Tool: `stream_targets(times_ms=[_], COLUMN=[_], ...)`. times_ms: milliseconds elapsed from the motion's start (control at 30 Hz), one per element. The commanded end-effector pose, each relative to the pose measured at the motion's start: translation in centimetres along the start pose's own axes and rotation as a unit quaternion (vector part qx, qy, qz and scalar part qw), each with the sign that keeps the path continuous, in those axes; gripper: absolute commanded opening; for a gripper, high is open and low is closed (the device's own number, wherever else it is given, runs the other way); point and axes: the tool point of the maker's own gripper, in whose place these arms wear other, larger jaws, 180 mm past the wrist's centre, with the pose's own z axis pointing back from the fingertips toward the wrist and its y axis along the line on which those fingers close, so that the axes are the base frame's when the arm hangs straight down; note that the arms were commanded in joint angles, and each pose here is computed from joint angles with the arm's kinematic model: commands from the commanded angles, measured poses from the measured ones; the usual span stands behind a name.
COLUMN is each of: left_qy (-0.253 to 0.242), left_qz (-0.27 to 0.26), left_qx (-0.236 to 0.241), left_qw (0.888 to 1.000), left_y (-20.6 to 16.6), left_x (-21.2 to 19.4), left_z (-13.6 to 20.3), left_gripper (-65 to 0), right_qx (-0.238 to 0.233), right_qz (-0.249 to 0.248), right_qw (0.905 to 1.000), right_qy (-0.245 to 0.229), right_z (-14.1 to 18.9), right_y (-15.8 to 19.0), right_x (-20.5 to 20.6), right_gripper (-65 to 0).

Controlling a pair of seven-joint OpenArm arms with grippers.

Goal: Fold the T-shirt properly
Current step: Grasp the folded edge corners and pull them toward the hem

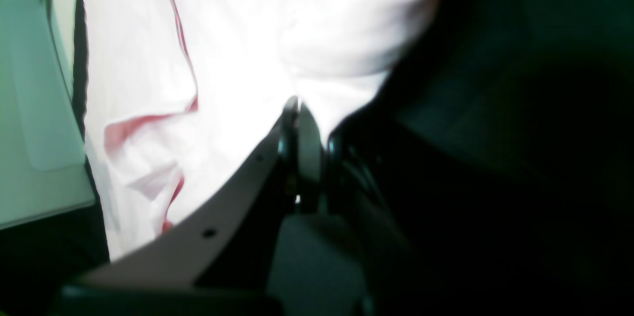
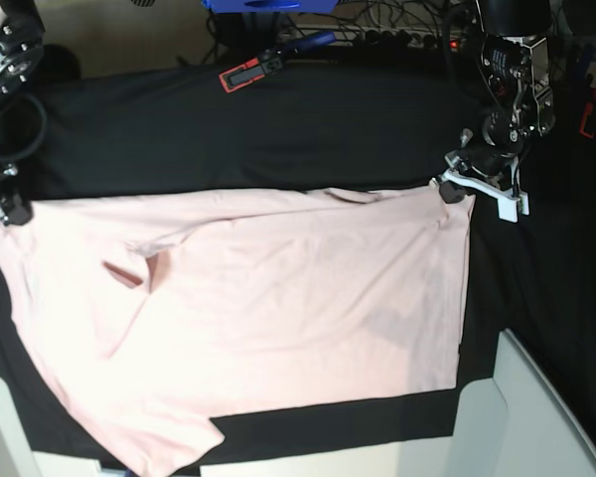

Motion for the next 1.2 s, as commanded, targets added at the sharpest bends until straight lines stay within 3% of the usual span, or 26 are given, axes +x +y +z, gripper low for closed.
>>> stream_targets(times_ms=[0, 267, 600, 900, 1167], left_qy=[0.005, 0.009, 0.004, 0.023, 0.023], left_qz=[-0.008, -0.018, -0.039, -0.038, -0.05], left_qx=[0.007, 0.005, 0.005, 0.014, 0.011], left_qw=[1.0, 1.0, 0.999, 0.999, 0.998], left_y=[0.6, 0.4, 0.3, 1.3, 0.9], left_x=[-0.1, -0.9, -1.5, -3.5, -4.0], left_z=[0.4, 1.1, 3.2, 4.2, 5.5], left_gripper=[-65.0, -65.0, -65.0, -65.0, -65.0], right_qx=[-0.002, -0.017, -0.05, -0.074, -0.099], right_qz=[0.009, 0.002, 0.048, 0.025, 0.068], right_qw=[0.9997, 0.9998, 0.9976, 0.9968, 0.9928], right_qy=[-0.024, -0.008, -0.004, 0.016, 0.007], right_z=[1.1, 2.0, 4.8, 6.7, 8.9], right_y=[-0.3, -1.9, -3.3, -6.0, -6.4], right_x=[2.2, 0.9, 1.1, -1.5, -1.2], right_gripper=[-64.9, -64.9, -64.9, -64.9, -64.9])
